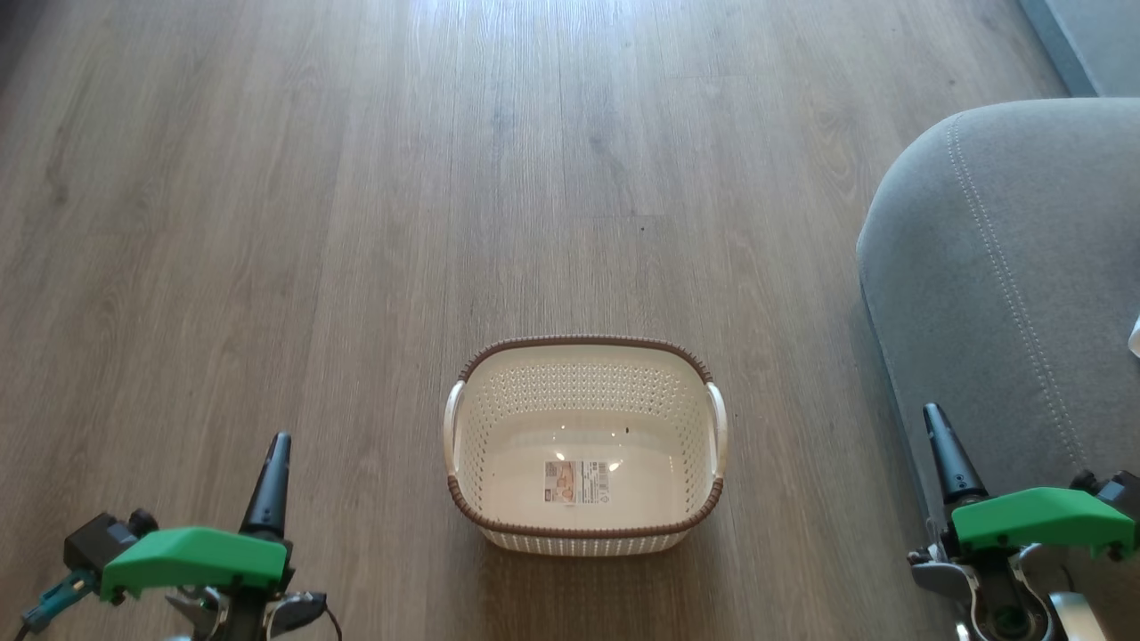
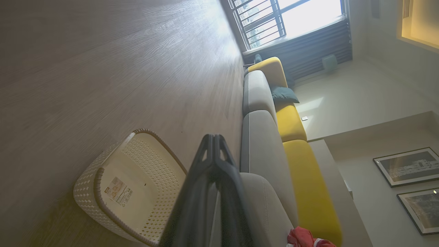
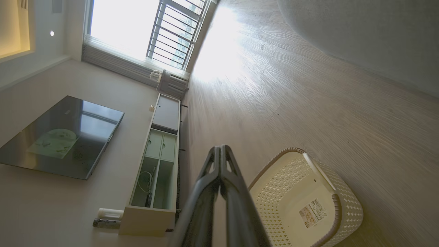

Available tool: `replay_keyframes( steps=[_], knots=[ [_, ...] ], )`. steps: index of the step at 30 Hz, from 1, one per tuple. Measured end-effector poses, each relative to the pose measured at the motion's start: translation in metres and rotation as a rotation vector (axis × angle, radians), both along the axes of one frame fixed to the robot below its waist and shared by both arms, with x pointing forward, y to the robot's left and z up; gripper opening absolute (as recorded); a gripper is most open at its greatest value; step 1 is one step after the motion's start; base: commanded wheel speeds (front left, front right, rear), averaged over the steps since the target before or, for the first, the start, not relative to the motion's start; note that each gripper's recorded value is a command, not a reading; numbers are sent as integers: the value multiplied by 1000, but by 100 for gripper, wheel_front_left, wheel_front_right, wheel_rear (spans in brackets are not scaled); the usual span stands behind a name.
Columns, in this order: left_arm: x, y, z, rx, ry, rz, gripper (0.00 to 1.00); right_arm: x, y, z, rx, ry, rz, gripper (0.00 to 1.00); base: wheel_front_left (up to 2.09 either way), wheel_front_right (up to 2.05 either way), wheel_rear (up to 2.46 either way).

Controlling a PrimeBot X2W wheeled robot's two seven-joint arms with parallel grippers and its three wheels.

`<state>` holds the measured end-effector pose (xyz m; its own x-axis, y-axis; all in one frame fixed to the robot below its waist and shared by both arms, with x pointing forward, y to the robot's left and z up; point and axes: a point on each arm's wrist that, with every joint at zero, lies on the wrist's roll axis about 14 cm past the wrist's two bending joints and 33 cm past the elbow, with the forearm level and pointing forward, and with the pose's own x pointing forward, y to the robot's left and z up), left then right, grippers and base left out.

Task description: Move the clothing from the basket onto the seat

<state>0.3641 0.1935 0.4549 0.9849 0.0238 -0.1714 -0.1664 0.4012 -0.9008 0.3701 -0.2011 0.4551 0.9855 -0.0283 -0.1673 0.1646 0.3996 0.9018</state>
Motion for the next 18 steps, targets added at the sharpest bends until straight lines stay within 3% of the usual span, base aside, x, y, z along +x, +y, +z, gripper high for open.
replay_keyframes(
  steps=[18],
  knots=[
    [4,-4,7,-207,-25,8,0,1,-3,9,202,-34,-30,0,0,0,0]
  ],
)
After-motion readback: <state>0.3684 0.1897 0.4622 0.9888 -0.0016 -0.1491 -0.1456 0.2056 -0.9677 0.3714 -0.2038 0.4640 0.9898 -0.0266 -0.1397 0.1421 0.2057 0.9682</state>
